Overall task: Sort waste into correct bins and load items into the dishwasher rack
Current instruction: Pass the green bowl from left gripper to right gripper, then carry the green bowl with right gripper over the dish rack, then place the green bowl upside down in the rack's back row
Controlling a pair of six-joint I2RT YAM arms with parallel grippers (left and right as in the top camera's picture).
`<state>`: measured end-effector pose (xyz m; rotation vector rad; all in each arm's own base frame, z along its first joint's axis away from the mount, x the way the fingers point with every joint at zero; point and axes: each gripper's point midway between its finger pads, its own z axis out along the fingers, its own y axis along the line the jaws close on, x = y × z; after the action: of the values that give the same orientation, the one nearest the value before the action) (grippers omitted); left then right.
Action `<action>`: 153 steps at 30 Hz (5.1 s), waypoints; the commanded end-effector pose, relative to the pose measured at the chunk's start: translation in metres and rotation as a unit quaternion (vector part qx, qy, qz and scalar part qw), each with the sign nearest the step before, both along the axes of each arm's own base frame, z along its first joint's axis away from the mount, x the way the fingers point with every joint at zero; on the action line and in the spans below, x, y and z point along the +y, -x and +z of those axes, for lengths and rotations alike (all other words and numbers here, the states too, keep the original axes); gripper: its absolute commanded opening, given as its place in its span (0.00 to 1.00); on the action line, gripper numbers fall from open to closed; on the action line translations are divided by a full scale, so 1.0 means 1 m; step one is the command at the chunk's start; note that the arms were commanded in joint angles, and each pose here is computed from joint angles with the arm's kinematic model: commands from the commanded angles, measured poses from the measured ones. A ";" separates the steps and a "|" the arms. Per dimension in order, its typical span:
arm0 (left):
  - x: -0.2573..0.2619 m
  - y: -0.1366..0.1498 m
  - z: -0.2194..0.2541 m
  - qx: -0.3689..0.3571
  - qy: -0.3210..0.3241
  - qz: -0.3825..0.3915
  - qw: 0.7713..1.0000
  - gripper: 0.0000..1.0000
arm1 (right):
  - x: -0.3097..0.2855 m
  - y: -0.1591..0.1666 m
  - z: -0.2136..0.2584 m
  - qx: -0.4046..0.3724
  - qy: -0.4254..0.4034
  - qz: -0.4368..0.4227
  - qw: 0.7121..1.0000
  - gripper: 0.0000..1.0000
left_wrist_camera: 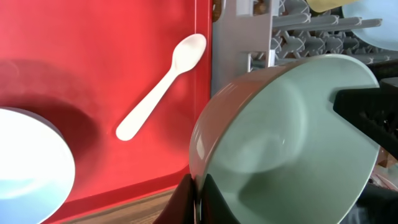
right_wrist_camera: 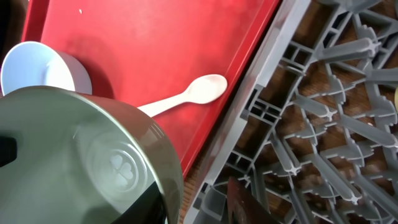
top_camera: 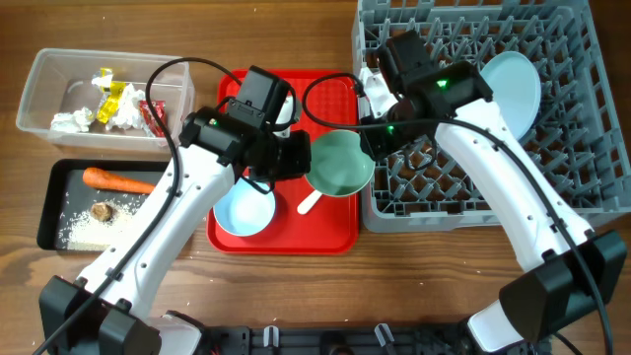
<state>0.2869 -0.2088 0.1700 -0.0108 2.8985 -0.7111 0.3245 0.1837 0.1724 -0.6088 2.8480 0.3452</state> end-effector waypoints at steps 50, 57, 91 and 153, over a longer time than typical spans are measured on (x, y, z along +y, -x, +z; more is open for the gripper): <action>0.073 -0.041 0.032 -0.051 0.013 0.110 0.993 1.00 | -0.104 -0.210 0.098 -0.464 0.223 -0.125 0.848 0.04; 0.073 -0.042 0.032 -0.051 0.013 0.110 0.993 1.00 | -0.150 -0.276 0.050 -0.492 0.385 -0.046 0.779 0.04; 0.073 -0.042 0.032 -0.051 0.013 0.110 0.993 1.00 | -0.095 -0.235 -0.037 -0.354 0.514 0.052 0.779 0.90; 0.073 -0.042 0.032 -0.051 0.013 0.110 0.993 1.00 | -0.107 -0.235 -0.002 -0.316 -0.060 -0.171 0.931 0.04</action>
<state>0.3257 -0.1367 0.1899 -0.3016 2.7734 -0.6787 0.5527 0.0784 0.1517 -0.1721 2.2775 0.2223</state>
